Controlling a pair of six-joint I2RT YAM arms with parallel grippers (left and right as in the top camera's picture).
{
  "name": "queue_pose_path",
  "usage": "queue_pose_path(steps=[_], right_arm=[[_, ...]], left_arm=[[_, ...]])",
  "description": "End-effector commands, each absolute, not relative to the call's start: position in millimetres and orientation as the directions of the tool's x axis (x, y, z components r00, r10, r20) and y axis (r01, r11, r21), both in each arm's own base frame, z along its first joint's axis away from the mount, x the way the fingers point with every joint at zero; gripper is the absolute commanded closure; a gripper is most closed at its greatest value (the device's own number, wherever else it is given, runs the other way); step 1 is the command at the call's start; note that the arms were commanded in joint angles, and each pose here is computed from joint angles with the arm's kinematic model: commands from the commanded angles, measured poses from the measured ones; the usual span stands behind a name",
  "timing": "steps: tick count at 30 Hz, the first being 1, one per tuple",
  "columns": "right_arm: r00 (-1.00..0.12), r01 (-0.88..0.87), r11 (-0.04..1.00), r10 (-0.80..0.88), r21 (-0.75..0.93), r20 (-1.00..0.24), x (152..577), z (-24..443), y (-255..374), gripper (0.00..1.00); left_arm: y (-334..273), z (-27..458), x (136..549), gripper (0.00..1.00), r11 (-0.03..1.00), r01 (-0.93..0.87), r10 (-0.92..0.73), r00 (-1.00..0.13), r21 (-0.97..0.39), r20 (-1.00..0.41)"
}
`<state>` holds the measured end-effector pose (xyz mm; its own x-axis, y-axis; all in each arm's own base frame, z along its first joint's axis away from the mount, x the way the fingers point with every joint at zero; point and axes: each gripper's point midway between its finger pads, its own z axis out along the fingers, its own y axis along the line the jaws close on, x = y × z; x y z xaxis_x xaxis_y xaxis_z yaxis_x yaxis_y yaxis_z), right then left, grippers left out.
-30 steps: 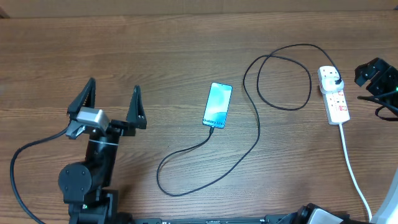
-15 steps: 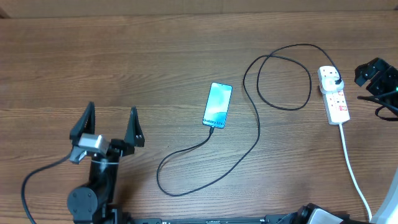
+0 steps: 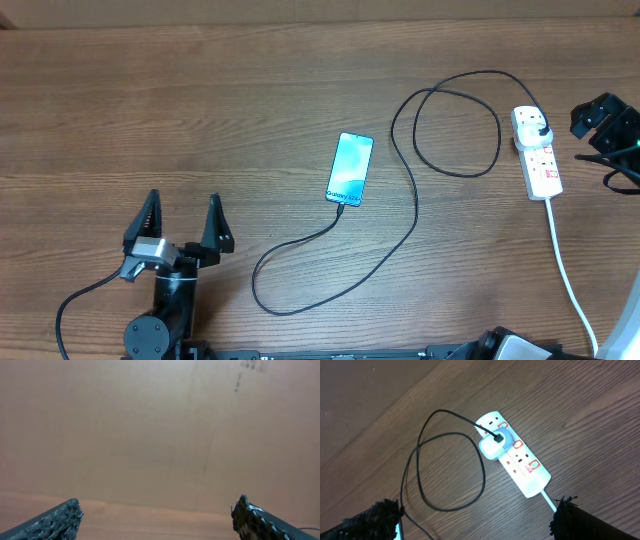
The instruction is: Plug charger to phone and switch on socket
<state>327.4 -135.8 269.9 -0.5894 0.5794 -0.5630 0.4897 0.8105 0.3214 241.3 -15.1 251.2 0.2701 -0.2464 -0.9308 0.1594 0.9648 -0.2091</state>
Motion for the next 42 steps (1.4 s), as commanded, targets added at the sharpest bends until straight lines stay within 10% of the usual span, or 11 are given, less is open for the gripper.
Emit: queue_pose_path(steps=[1,18,42], right_arm=[[-0.573,0.487,0.814,0.571,0.317,-0.587,329.2,280.5,-137.3,0.0],[-0.573,0.487,0.814,0.572,0.317,-0.587,329.2,280.5,-137.3,0.0],[-0.573,0.487,0.814,0.571,0.317,-0.587,329.2,280.5,-137.3,0.0]], left_arm=[[-8.0,244.6,242.1,0.0,0.965,0.122,-0.258,0.255,-0.234,-0.932],[7.7,155.6,245.8,0.01,0.964,-0.034,-0.267,-0.071,-0.265,-0.961],[-5.5,156.4,245.8,0.0,0.99,0.035,-0.134,-0.08,-0.138,-0.988]])
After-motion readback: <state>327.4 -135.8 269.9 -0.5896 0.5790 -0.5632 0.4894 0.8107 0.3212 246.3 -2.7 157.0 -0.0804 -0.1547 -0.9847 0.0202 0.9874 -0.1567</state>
